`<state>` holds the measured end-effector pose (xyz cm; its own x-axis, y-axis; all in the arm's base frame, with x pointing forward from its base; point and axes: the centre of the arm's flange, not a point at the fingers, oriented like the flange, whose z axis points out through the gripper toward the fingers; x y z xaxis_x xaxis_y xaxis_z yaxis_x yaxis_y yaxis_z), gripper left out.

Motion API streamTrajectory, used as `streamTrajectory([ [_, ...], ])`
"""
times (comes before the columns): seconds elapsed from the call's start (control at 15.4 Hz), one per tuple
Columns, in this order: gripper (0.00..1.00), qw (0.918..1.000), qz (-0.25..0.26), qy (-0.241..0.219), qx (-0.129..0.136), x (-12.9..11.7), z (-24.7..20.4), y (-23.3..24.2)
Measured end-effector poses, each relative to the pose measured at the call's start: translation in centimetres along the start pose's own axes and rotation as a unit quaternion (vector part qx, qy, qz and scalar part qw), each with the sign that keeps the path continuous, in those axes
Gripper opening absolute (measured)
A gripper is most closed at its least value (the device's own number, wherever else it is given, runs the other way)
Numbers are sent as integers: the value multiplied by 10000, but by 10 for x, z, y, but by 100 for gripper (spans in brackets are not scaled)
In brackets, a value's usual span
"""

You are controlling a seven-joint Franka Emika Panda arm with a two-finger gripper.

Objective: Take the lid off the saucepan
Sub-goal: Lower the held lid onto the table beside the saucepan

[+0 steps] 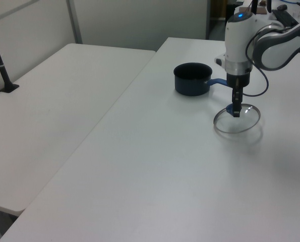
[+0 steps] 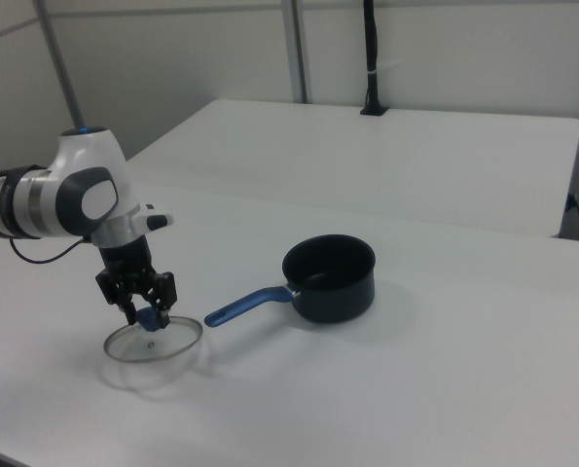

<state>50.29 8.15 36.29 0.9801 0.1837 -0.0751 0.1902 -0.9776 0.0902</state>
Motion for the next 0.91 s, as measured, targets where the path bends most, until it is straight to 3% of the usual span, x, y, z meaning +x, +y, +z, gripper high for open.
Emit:
streamTrajectory([
  [0.65, 66, 9996, -202, -172, -104, 3, 19, -12],
  [0.85, 70, 9995, -221, -190, -125, 3, 21, -12],
  [0.91, 78, 9995, -223, -197, -126, 3, 22, -12],
])
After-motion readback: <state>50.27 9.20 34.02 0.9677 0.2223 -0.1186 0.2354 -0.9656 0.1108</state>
